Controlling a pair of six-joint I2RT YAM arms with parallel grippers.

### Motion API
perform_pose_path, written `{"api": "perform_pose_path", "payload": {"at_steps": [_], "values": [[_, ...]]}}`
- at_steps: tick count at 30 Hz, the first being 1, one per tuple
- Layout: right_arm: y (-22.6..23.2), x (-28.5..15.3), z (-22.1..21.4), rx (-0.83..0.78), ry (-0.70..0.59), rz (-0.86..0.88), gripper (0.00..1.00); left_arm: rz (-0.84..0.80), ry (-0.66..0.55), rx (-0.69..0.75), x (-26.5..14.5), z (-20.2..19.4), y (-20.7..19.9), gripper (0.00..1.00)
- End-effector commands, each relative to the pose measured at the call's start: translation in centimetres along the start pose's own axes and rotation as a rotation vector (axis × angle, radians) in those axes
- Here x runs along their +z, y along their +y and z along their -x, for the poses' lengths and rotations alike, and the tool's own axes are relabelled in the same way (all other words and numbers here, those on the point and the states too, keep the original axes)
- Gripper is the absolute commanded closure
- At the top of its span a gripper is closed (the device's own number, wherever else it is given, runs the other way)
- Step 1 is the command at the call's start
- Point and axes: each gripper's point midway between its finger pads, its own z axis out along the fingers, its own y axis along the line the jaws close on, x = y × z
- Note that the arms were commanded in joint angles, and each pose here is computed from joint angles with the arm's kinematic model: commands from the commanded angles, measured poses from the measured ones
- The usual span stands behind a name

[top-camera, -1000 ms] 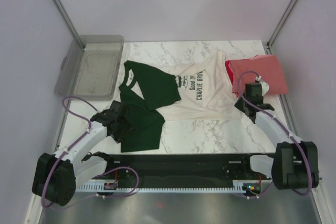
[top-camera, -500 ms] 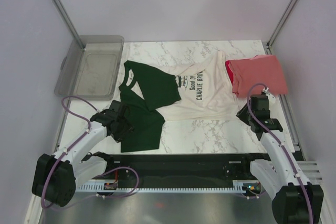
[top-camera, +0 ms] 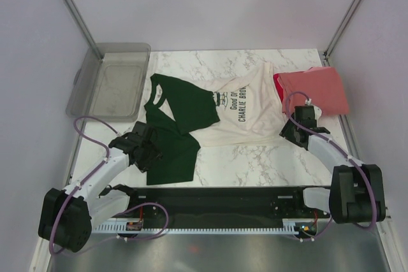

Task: Fold and stack the t-shirts

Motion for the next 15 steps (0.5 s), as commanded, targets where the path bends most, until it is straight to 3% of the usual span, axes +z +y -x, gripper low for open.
{"api": "perform_pose_path", "payload": {"at_steps": [1,11,15], "values": [[2.7,0.3,4.5,-0.021,-0.133,0.08,0.44,-0.031,-0.044,0.025,-0.8,1.0,-0.7,0.39],[1.9,2.0,4.5,-0.009,-0.127,0.014,0.44,-0.04,-0.052,0.04,-1.1,1.3,-1.0,0.39],[1.8,2.8,3.7,-0.01,-0.09,0.006,0.49,-0.04,-0.053,0.048,-1.1,1.4,-1.1,0.4]]}}
